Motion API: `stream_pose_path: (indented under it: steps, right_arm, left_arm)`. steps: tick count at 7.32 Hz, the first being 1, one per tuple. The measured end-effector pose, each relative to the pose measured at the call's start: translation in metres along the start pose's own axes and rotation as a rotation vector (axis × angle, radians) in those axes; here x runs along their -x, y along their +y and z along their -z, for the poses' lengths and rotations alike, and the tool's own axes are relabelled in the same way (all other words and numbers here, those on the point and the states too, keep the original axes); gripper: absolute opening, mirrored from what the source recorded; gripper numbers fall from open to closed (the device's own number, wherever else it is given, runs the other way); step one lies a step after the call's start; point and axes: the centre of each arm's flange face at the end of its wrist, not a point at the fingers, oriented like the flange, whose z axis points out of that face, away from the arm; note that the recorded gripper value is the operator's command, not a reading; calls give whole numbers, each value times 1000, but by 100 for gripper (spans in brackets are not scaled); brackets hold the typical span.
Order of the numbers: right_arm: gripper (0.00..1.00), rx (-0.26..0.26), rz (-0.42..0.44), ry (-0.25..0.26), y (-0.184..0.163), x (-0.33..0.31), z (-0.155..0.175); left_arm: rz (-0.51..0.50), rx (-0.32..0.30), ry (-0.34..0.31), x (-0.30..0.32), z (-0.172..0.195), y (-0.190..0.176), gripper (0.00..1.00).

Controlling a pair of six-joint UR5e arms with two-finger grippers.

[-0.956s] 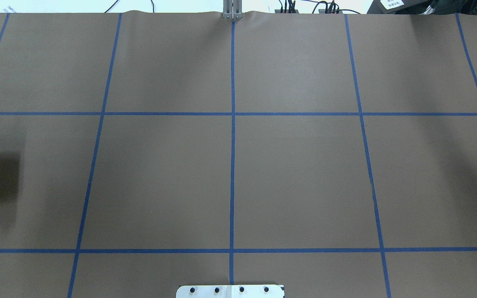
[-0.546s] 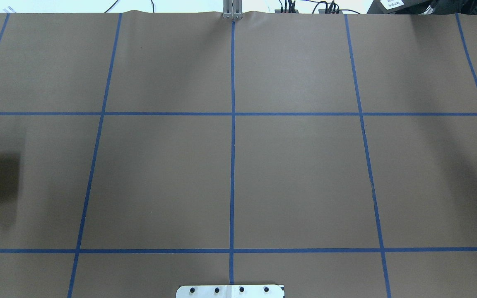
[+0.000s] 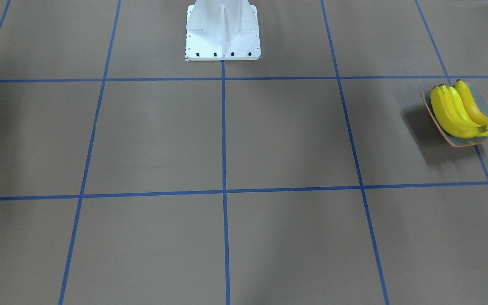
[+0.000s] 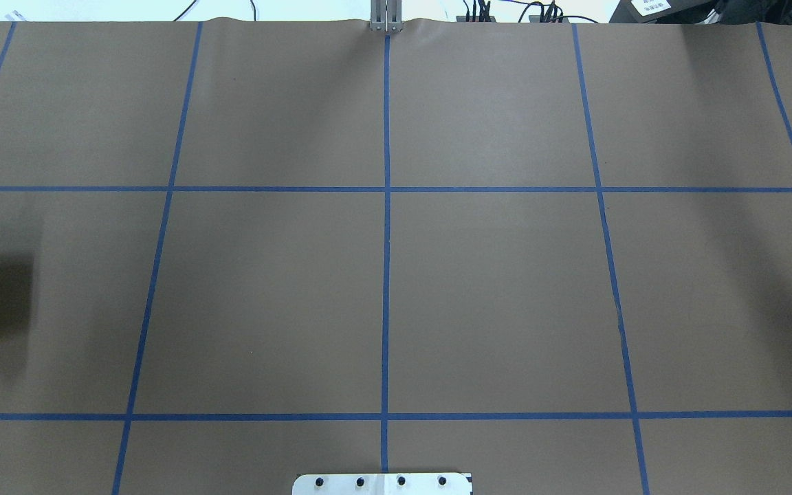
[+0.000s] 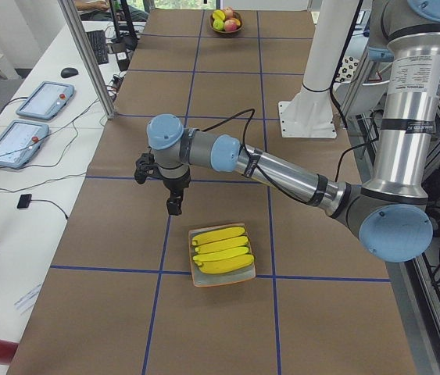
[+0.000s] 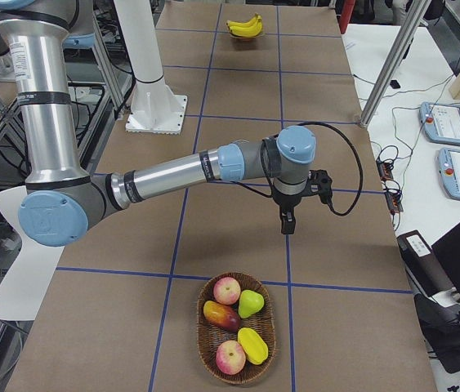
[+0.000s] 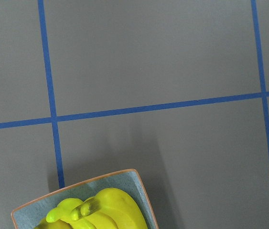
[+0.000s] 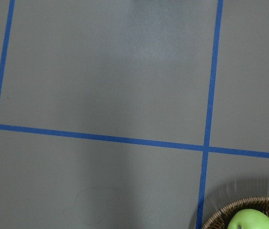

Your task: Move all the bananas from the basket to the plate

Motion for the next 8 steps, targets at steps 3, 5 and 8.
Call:
stream_pose_path:
  steps: [3, 5, 8]
  right_arm:
    - [100, 25, -26, -1, 25, -13, -12]
    - [100, 27, -28, -3, 29, -13, -12]
    - [100, 24, -26, -2, 31, -13, -11]
  left_arm:
    - [44, 44, -4, 25, -22, -1, 99]
    - [56, 52, -12, 31, -25, -1, 99]
    - [50, 46, -18, 31, -25, -3, 99]
